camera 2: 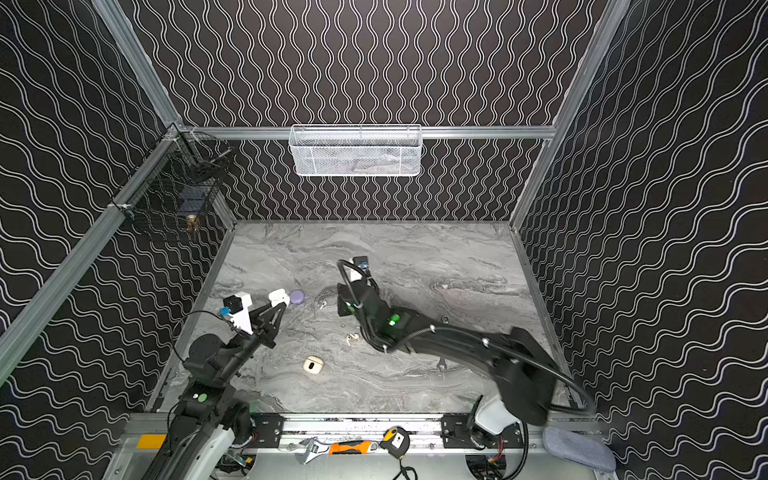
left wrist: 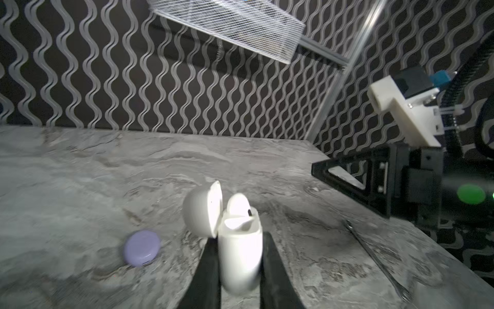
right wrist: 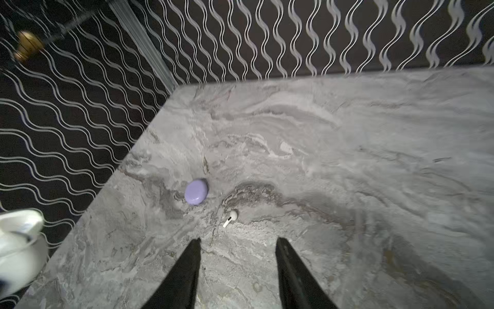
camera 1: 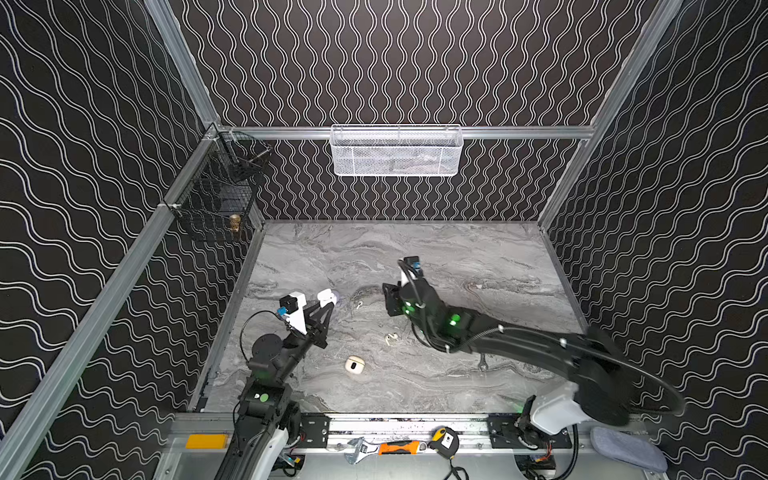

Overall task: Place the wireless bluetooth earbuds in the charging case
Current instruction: 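Open the right gripper and move it back over the table earbuds, then lower the right gripper and grasp another white earbud beside the lavender case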

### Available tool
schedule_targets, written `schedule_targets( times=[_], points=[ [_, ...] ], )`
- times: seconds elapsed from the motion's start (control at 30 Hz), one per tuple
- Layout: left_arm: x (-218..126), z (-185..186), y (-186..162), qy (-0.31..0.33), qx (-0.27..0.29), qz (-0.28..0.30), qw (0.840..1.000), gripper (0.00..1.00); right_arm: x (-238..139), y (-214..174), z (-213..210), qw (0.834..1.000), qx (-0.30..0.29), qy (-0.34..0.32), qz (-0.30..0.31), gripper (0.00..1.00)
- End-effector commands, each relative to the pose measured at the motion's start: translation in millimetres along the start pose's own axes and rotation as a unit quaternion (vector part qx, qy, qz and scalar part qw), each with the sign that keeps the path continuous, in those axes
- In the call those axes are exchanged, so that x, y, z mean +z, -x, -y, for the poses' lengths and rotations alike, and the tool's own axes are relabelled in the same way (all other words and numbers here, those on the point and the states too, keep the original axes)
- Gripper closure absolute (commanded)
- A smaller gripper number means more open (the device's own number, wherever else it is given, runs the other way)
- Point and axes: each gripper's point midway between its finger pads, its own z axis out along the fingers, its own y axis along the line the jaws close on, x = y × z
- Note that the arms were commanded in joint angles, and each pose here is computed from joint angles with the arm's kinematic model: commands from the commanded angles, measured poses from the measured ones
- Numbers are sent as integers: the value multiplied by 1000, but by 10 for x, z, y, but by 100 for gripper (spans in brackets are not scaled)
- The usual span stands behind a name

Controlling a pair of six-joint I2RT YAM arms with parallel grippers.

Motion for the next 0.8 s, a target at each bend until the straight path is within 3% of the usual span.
schedule_targets(
  times=[0.0,0.33,0.77],
  points=[
    [-52,-289,-37,84,5,-9,996,100,308,-511,-76,993,6,10,-117,53],
    [-179,-321,-1,103,20,-4,994,100,1123,-1148,-246,974,-12,-12,-225,52],
    [-209,-237,21,82,22,2,996,100,1478,-1273,-77,971,-32,-82,-220,52]
  ],
)
